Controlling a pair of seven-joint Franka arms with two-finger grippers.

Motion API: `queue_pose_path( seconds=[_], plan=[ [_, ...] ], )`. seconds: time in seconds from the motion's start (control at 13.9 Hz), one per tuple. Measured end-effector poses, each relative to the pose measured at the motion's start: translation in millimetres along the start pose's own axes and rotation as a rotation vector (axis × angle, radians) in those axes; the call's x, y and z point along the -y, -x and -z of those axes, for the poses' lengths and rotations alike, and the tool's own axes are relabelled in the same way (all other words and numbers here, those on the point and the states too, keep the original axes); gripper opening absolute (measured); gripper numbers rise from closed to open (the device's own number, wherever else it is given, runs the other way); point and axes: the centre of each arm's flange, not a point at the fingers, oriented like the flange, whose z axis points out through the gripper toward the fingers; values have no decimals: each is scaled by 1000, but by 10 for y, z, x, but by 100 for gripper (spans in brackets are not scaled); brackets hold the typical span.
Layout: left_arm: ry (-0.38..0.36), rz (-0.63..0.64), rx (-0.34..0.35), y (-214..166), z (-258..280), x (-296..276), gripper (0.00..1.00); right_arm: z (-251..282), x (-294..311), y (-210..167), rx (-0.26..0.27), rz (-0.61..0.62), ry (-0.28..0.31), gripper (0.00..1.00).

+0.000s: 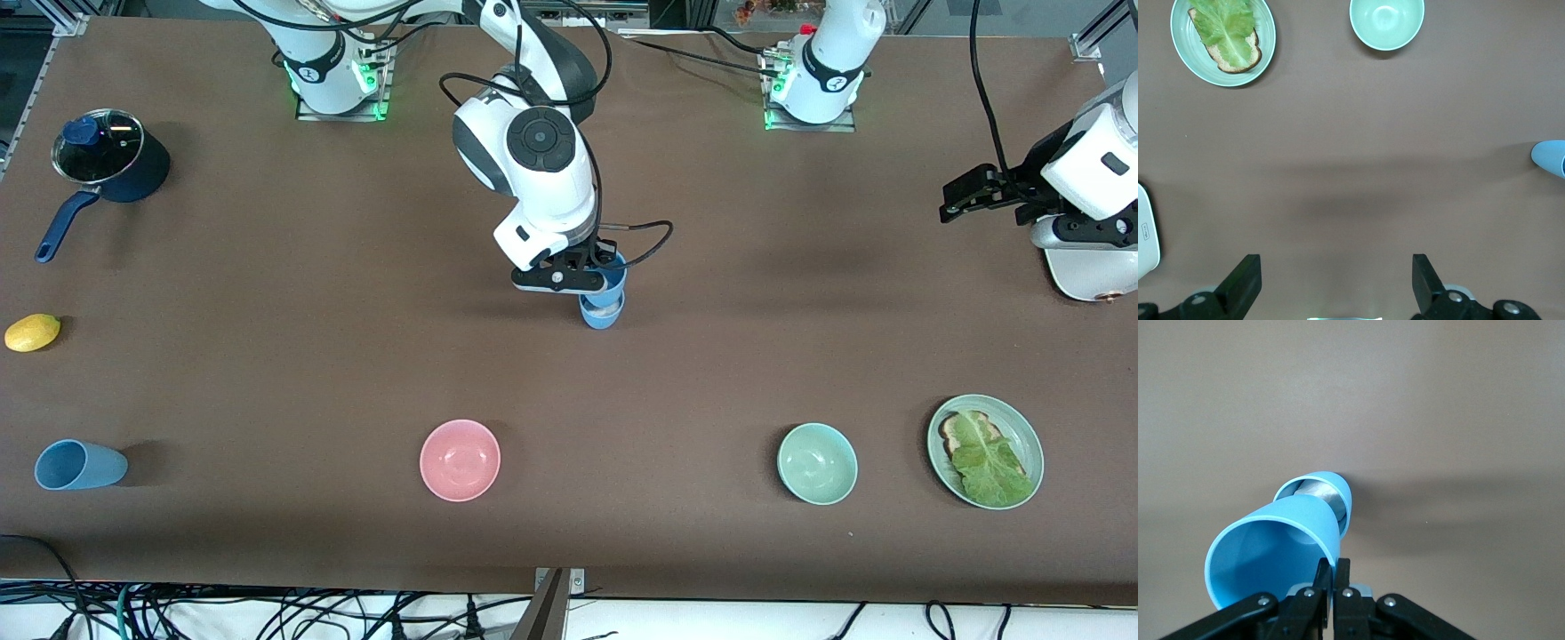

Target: Stack blue cups with both arms

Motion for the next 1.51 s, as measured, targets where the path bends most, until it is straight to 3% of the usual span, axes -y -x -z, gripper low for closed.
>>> queue_pose_path(
  seconds=[0.5, 0.65, 0.79, 1.29, 1.37, 1.51],
  plan=[
    [0, 0, 0, 0, 0, 0, 100, 9, 8, -12, -9, -1, -9, 8],
    [0, 0, 0, 0, 0, 0, 100, 10, 6, -15, -10, -1, -9, 24],
    [0, 0, 0, 0, 0, 0, 100, 11, 1, -23, -11, -3, -9, 28],
    [0, 0, 0, 0, 0, 1, 100, 518, -365, -353, -68, -17, -35, 94],
    [0, 0, 0, 0, 0, 0, 100, 659, -578, -460, -66, -6, -25, 100],
    [0, 0, 0, 0, 0, 0, 100, 966, -1062, -614, -35, 32, 15, 100]
  ],
)
